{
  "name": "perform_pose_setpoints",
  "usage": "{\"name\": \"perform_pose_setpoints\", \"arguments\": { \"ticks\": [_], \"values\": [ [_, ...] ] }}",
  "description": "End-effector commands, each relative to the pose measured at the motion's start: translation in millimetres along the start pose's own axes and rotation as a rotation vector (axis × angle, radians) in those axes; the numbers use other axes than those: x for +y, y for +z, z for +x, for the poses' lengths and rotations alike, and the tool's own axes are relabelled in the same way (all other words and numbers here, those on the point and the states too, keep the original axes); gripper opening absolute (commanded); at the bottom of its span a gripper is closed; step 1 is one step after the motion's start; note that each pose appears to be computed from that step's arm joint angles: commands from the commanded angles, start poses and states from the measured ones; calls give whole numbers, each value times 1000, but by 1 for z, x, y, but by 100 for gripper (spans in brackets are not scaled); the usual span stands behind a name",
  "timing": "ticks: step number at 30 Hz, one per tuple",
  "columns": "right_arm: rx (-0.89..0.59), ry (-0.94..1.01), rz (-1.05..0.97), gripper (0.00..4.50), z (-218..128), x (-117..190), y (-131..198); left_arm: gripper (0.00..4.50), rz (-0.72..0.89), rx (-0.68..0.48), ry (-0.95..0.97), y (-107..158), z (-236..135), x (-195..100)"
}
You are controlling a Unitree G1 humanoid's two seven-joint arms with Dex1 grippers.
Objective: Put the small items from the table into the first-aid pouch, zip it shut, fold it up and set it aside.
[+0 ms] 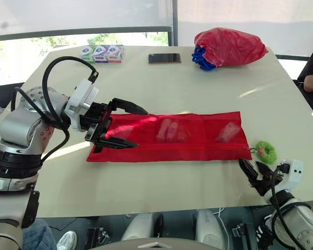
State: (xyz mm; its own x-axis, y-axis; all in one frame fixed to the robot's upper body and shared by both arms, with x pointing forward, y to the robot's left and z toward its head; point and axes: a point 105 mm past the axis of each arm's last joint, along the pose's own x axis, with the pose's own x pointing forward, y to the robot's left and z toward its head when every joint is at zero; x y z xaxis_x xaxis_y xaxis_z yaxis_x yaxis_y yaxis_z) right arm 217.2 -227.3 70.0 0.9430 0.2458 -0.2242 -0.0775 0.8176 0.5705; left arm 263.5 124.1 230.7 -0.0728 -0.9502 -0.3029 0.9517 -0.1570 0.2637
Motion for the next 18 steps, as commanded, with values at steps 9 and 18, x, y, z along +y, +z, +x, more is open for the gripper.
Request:
{"name": "perform_pose_setpoints", "arguments": {
  "ticks": [9,18],
  "values": [
    [-34,16,310,450,33,35,-1,447,54,-42,-39,17,8,-4],
    [-181,82,394,450,38,40,12,447,55,-48,-39,23,11,-2]
  ]
}}
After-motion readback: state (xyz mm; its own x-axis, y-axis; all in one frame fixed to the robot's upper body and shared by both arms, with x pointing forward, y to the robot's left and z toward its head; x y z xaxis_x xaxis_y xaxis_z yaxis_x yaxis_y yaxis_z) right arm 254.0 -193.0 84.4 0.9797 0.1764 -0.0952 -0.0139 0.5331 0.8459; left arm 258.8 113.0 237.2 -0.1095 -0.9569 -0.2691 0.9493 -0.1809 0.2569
